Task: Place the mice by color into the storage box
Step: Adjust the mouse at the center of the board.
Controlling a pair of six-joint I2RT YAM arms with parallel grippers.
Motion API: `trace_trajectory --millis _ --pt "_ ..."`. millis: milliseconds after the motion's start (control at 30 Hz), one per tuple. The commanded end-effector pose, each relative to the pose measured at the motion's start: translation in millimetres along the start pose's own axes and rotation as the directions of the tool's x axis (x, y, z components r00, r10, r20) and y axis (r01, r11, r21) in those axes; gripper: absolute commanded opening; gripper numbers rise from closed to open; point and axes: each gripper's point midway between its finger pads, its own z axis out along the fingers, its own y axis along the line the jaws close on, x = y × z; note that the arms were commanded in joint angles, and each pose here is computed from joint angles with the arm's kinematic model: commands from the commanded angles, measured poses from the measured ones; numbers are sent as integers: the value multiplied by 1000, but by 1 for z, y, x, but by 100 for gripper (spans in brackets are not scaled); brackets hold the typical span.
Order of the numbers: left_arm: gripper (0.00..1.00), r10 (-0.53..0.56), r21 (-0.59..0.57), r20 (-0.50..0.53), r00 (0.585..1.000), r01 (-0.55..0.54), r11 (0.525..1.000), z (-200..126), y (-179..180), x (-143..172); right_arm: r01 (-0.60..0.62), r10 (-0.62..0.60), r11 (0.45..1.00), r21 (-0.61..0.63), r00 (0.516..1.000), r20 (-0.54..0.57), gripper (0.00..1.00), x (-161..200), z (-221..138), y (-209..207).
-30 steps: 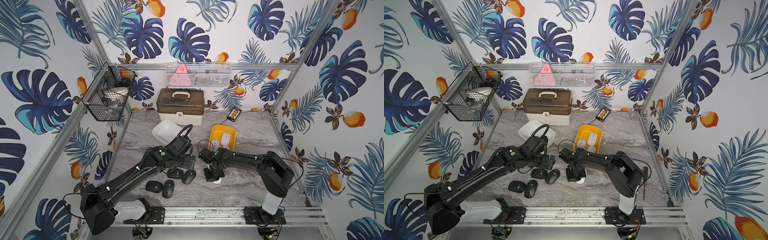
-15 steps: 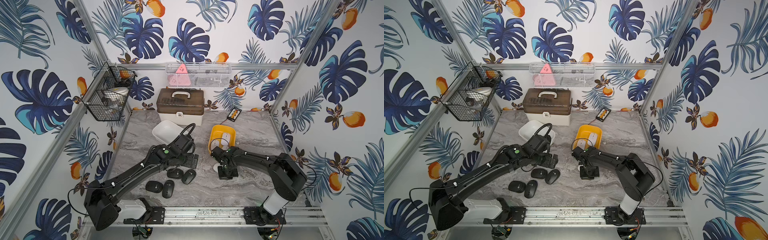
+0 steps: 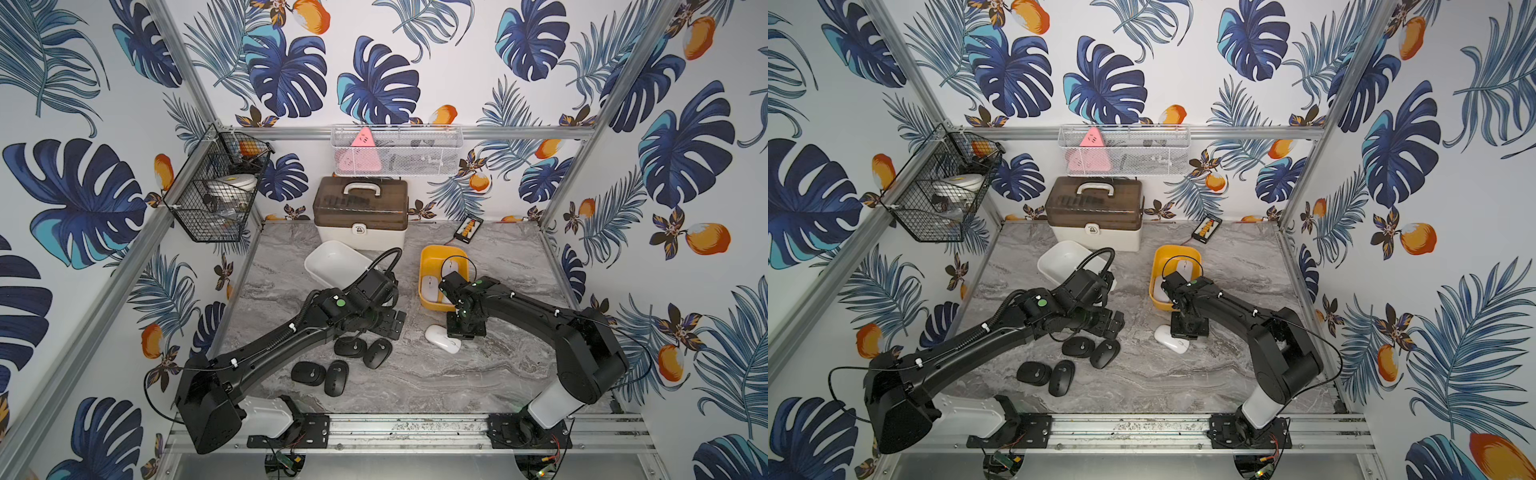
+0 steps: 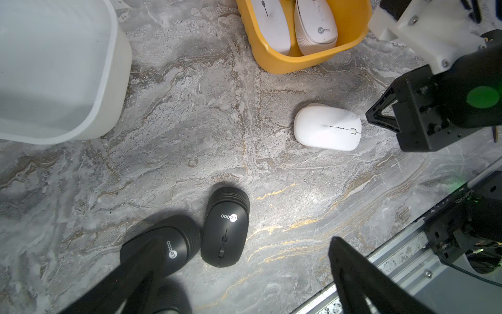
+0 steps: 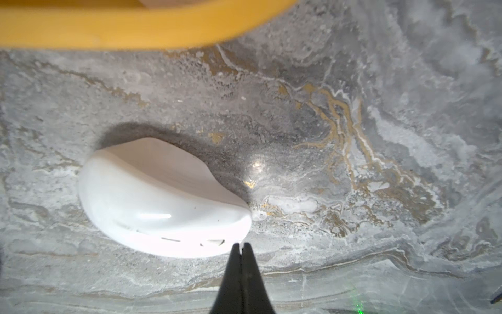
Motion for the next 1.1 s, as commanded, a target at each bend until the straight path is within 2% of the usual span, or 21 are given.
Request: trace_trajectory --millis 0,300,533,733,1067 --pt "99 17 9 17 1000 -17 1000 -2 -2 -2 29 -29 999 -27 999 22 0 -13 5 11" --pt "99 21 -5 20 1000 -21 1000 -7 2 0 73 -70 996 -43 995 67 0 -52 15 39" --pt "99 17 -13 23 1000 -17 1000 -10 5 3 108 -102 991 -76 992 69 0 -58 22 51" --pt "99 11 -16 22 1000 -11 1000 -9 7 6 190 -184 973 -130 981 56 0 -45 26 74" --pt "99 10 -18 17 1000 -9 1000 -7 9 9 314 -316 936 -157 949 9 0 5 25 92"
